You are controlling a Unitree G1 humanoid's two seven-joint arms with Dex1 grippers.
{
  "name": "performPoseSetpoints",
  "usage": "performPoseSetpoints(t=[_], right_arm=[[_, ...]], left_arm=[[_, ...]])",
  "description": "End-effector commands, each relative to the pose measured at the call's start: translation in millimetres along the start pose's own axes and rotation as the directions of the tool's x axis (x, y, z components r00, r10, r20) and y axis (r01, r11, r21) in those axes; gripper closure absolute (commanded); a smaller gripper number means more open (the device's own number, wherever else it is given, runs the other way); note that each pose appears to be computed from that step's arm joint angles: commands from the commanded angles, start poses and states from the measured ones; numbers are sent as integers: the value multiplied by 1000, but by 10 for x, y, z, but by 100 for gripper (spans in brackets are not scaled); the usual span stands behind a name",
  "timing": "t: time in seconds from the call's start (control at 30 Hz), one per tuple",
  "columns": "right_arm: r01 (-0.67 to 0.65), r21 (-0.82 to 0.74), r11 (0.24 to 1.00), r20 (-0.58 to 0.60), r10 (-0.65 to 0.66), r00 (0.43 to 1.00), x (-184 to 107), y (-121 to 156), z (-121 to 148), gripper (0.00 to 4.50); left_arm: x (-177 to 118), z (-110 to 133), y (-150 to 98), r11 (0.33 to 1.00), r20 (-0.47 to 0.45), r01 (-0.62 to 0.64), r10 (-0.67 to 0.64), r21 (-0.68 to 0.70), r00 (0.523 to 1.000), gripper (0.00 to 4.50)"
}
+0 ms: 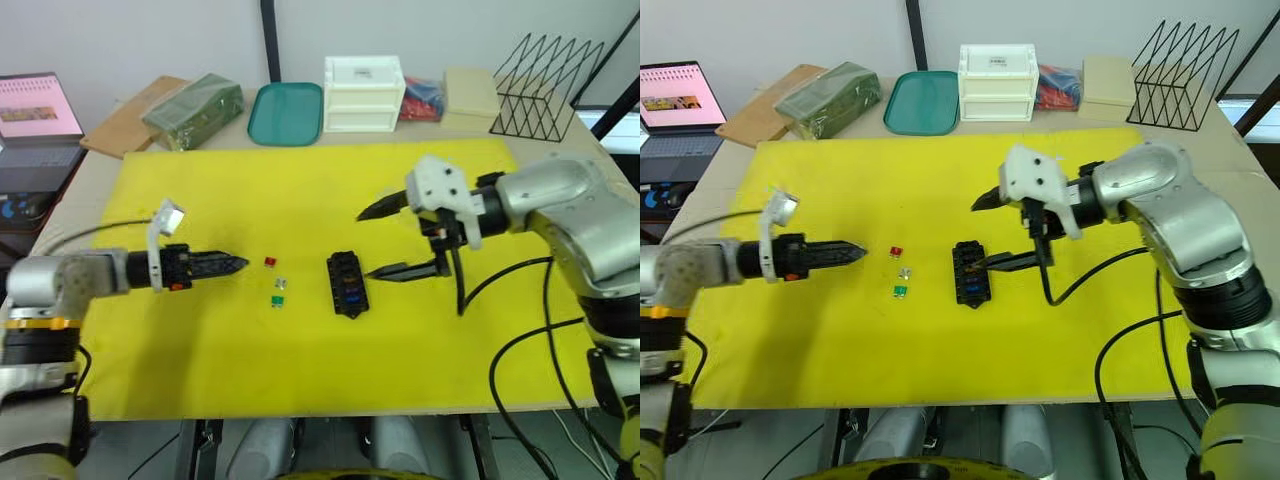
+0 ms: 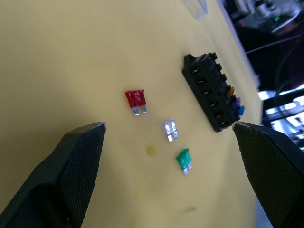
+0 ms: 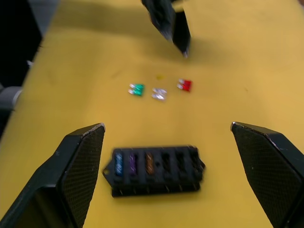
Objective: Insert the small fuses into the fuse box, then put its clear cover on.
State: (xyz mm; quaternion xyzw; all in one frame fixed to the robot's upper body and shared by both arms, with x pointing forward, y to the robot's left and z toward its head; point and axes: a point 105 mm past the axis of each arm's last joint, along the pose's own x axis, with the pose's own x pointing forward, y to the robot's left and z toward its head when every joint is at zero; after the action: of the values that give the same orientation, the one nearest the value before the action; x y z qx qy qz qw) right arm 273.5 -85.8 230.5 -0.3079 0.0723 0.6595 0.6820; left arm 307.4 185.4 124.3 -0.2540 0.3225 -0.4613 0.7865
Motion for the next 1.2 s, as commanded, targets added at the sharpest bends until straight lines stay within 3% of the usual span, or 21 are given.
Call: performPoseSetpoints(t=[0.03,0.13,0.33,0.37,0.9,1.13,1.2], right_arm=[[12,-40,999,4,-12,1000,-21,5,89,0],[7,-36,999,-1,-7,1000,-7,28,72,0],[9,-31,999,-16,-10,1000,-5,46,47,0],[10,-32,999,-17,-10,1000,-5,45,45,0],[24,-34,999,-31,-25,999,3,44,42,0],[29,-32,999,-33,-30,999,4,38,45,0],[30,-32,999,-33,-31,999,3,39,47,0]], left_arm=[[1,77,68,997,40,-24,27,-72,999,59],[59,98,103,993,46,-30,36,-115,998,172],[215,131,108,981,33,-9,16,-194,999,172],[248,87,120,980,-8,-26,25,-197,1000,172],[578,4,22,987,-94,34,-49,-159,994,172],[619,-15,85,987,-102,7,-23,-158,995,172],[607,-25,99,988,-104,-1,-16,-155,994,233]])
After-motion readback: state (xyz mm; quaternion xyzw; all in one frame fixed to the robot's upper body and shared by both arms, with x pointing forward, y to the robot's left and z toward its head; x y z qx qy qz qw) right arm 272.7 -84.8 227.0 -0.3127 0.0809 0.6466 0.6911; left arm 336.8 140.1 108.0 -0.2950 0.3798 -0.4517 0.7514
